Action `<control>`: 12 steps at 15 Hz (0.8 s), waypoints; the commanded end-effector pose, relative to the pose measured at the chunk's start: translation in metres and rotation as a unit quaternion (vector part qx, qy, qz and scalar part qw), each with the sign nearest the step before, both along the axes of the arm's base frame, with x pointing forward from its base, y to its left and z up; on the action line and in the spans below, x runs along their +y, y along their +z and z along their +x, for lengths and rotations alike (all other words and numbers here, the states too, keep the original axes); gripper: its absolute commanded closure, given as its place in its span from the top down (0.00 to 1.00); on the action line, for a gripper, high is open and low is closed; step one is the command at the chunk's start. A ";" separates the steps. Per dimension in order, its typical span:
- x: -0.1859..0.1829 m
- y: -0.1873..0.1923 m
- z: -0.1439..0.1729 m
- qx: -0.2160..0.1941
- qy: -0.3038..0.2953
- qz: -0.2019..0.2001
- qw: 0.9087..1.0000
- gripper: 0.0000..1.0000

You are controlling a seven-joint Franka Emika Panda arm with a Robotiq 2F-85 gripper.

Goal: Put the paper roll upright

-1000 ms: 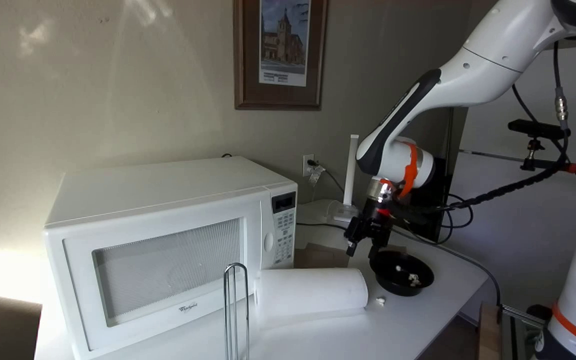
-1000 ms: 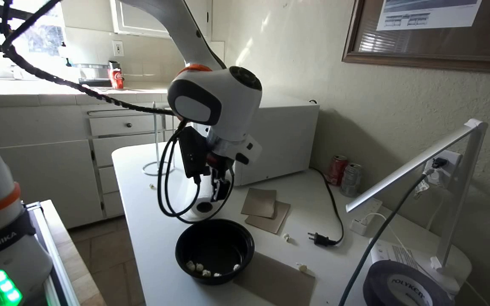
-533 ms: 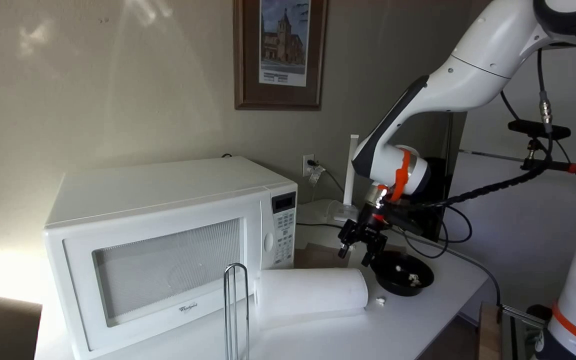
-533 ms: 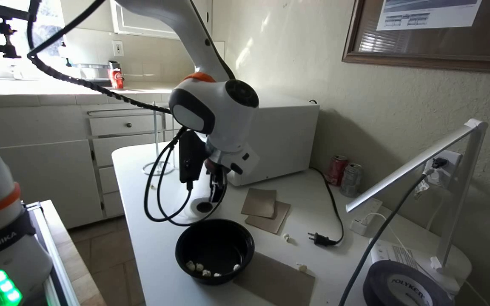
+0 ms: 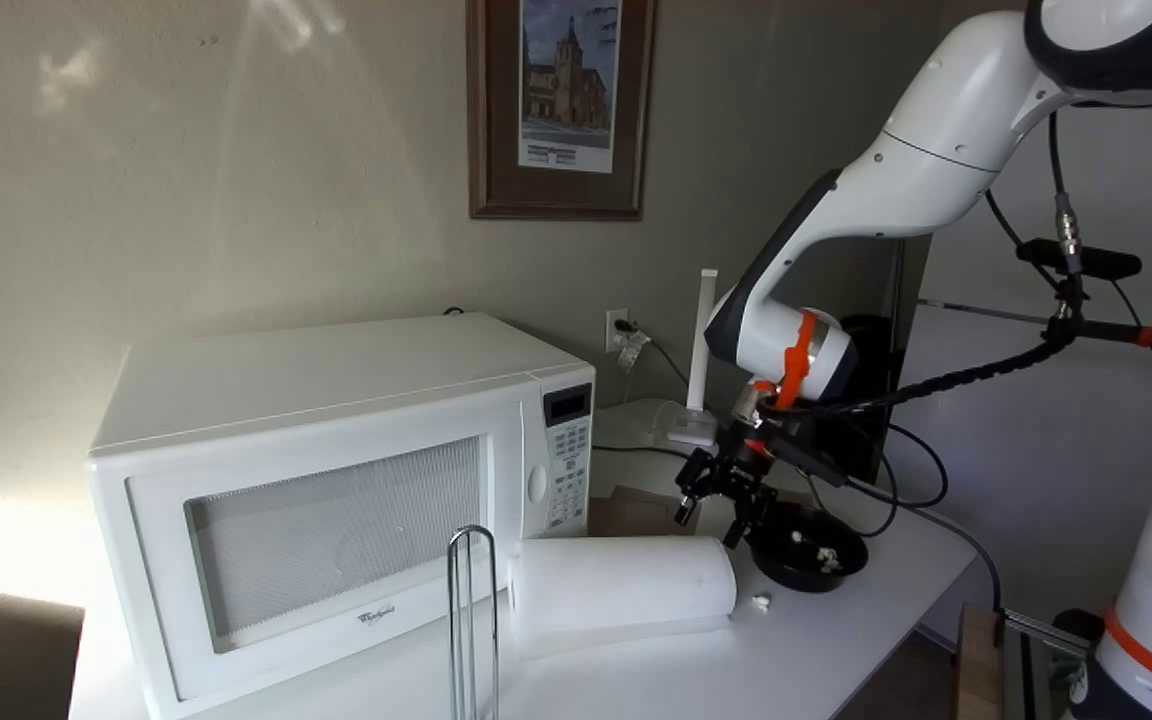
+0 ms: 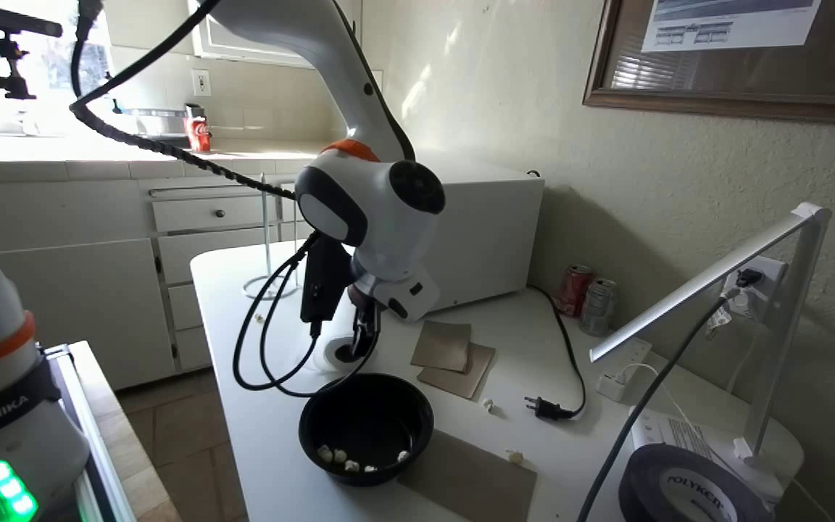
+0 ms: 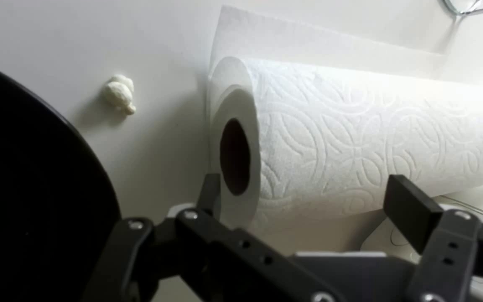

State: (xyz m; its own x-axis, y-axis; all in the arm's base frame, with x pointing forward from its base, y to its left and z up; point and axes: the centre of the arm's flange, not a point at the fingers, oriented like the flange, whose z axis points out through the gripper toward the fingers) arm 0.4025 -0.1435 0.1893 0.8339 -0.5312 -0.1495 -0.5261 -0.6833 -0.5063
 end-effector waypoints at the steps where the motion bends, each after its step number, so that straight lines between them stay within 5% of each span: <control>1: -0.003 -0.017 0.005 0.009 -0.003 0.038 0.999 1.00; 12: -0.009 -0.035 0.012 0.020 -0.013 0.091 0.996 1.00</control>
State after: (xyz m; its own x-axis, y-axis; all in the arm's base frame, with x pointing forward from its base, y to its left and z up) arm 0.4096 -0.1488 0.1685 0.8150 -0.5100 -0.2750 -0.5637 -0.5879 -0.5802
